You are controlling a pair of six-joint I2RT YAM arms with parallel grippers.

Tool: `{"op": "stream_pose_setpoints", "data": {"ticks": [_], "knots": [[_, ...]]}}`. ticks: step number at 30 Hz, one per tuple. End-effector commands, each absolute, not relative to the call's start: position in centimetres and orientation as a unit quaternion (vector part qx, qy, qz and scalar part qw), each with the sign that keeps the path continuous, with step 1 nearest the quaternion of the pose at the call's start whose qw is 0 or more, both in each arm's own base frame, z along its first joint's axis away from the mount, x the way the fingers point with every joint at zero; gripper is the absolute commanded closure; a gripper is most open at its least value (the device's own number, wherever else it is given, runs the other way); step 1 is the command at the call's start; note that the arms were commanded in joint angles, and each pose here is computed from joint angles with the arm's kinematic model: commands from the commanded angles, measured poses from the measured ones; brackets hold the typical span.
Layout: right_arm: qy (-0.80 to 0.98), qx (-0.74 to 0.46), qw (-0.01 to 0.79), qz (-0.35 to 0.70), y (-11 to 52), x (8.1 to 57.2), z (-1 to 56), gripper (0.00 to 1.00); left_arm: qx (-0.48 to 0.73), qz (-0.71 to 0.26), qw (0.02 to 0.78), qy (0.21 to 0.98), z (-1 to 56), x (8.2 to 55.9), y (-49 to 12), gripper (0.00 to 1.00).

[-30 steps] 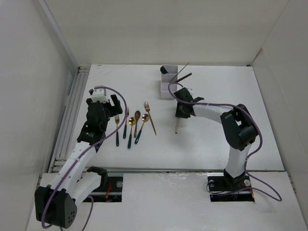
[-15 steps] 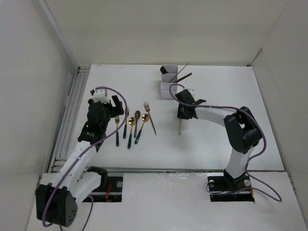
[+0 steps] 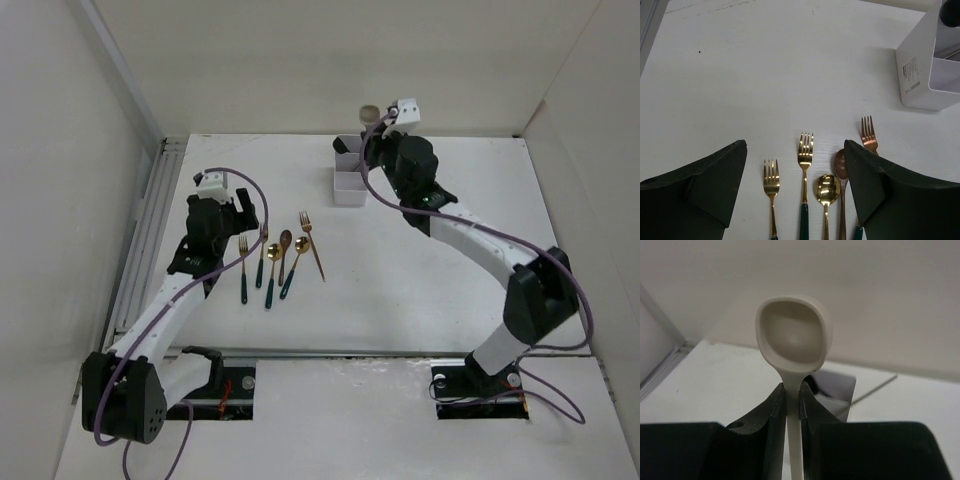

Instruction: Sort the eating utensils into containers

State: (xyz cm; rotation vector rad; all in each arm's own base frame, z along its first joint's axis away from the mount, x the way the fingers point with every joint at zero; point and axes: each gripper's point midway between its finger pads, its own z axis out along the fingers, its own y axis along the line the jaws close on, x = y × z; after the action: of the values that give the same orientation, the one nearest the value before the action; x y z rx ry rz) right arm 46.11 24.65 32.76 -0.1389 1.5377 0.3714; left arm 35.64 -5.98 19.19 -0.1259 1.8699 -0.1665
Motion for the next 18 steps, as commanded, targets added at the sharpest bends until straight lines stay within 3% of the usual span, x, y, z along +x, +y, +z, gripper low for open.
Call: {"op": "stream_pose_setpoints", "data": {"ticks": [1,6,8,13,18], "knots": [[0.583,-0.079,0.790,0.172,24.7,50.6,37.7,1.00,-0.047,-0.067,0.633,0.769,23.2,37.7,-5.9,0.24],[0.515,-0.086,0.830,0.197,25.9,55.3,35.8,1.00,-0.046,-0.050,0.626,0.777,22.8,40.1,-6.0,0.24],[0.463,-0.091,0.854,0.219,26.4,55.9,38.4,1.00,-0.045,-0.043,0.623,0.780,22.6,40.8,-5.7,0.24],[0.465,-0.084,0.854,0.220,26.2,60.0,35.8,1.00,-0.050,-0.030,0.604,0.794,21.7,43.0,-5.5,0.24],[0.436,-0.098,0.863,0.235,26.2,60.6,37.1,1.00,-0.057,-0.028,0.595,0.801,21.2,44.5,-5.4,0.24]]}}
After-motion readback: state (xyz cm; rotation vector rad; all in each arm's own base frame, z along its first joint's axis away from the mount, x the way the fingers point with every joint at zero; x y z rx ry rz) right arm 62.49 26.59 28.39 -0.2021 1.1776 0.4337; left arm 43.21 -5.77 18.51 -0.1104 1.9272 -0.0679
